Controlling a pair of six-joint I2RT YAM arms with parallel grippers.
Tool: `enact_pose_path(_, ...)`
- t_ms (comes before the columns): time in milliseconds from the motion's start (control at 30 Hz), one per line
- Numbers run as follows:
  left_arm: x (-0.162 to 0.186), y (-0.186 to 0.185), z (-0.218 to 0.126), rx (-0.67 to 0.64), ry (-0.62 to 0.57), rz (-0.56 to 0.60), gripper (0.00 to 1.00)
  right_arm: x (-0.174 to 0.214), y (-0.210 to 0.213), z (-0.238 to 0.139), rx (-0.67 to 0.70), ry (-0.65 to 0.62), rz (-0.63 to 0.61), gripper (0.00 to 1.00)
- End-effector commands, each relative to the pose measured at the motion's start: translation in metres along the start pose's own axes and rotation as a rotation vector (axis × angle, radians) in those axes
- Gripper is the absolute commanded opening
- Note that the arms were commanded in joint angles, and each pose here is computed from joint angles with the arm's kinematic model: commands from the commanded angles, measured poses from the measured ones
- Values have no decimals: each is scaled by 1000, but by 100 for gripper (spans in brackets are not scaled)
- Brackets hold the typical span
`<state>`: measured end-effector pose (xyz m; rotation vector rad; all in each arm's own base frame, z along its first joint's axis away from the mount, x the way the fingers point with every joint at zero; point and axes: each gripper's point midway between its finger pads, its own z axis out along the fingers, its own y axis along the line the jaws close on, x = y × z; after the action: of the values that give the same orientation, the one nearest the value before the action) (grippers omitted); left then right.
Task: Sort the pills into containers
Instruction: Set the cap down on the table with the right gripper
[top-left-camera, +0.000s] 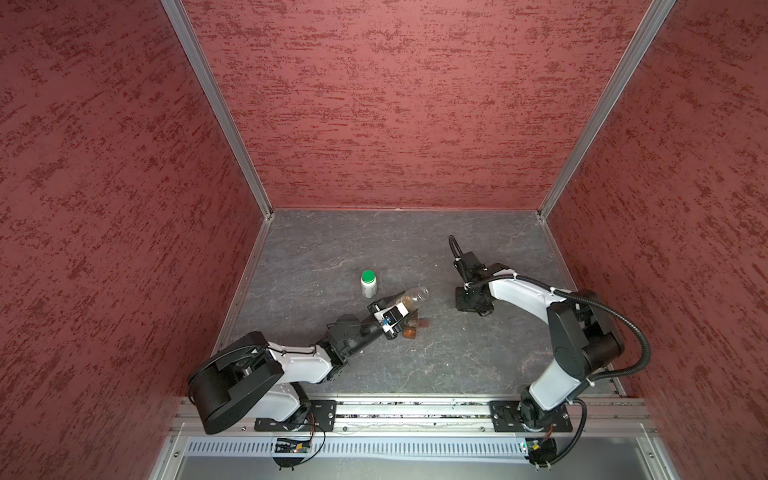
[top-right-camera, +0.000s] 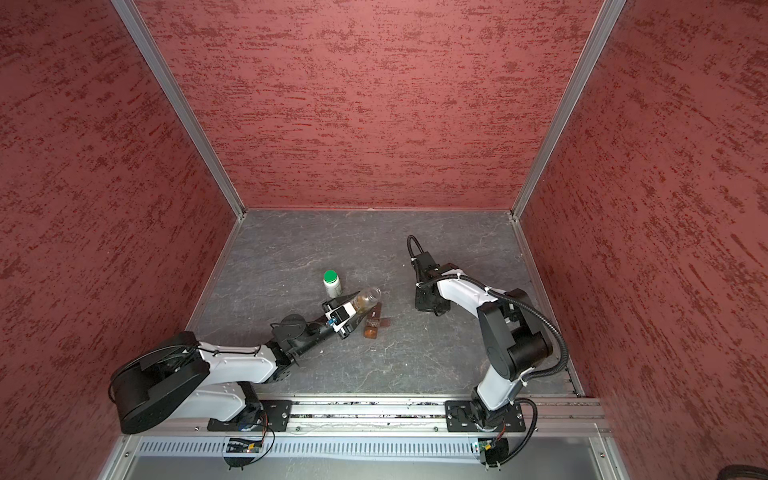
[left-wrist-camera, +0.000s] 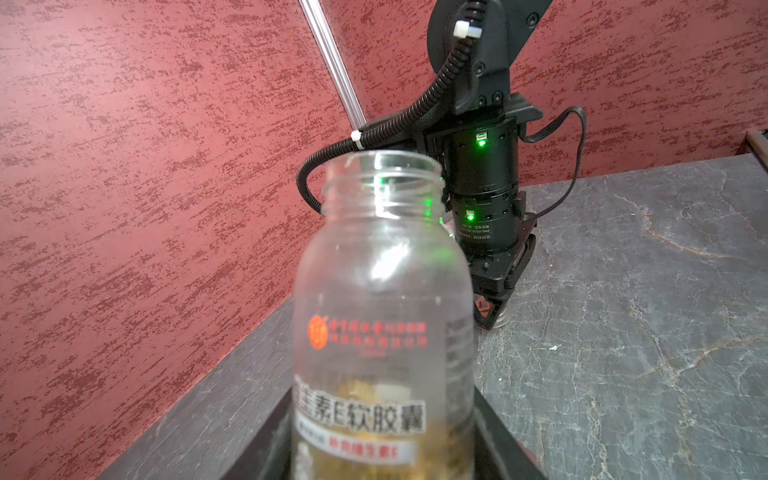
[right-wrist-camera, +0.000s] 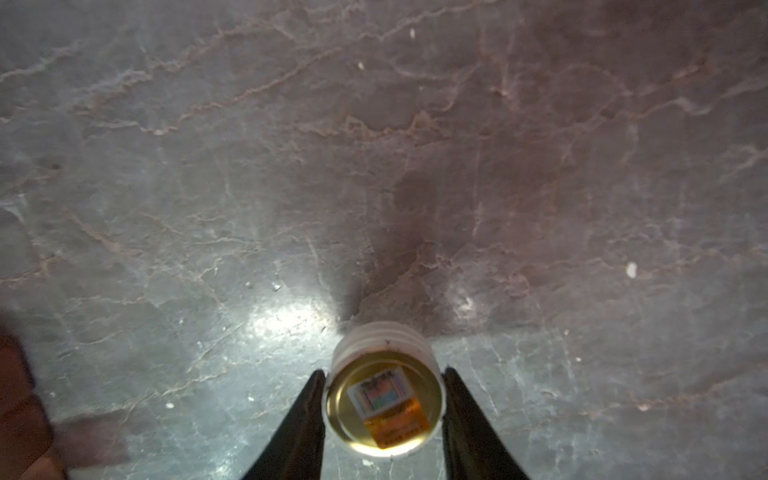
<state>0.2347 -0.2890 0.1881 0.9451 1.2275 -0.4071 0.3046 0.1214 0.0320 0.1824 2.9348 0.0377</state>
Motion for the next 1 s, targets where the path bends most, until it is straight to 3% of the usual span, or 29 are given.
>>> enact_pose_path(0,0,-1,-2,-2,4,-13,0,-10,-7,6,27,-42,36,30)
enact_pose_path(167,-1,-2,-1,2,0,-13,0,-9,-8,11,28,-25,38,36)
enact_pose_path(400,0,-2,-2,0,9,-14,0,-8,-8,8,26,-17,21,58)
enact_pose_path(567,0,-3,-3,4,8,-15,0,-10,-6,1,19,-20,11,65)
enact_pose_path(767,-1,-8,-9,3,43,-28,0,-33,8,-52,-82,-139,48,66)
enact_pose_path(967,3,-29,-28,-15,151,-75,0,-48,41,-106,-322,-252,76,66)
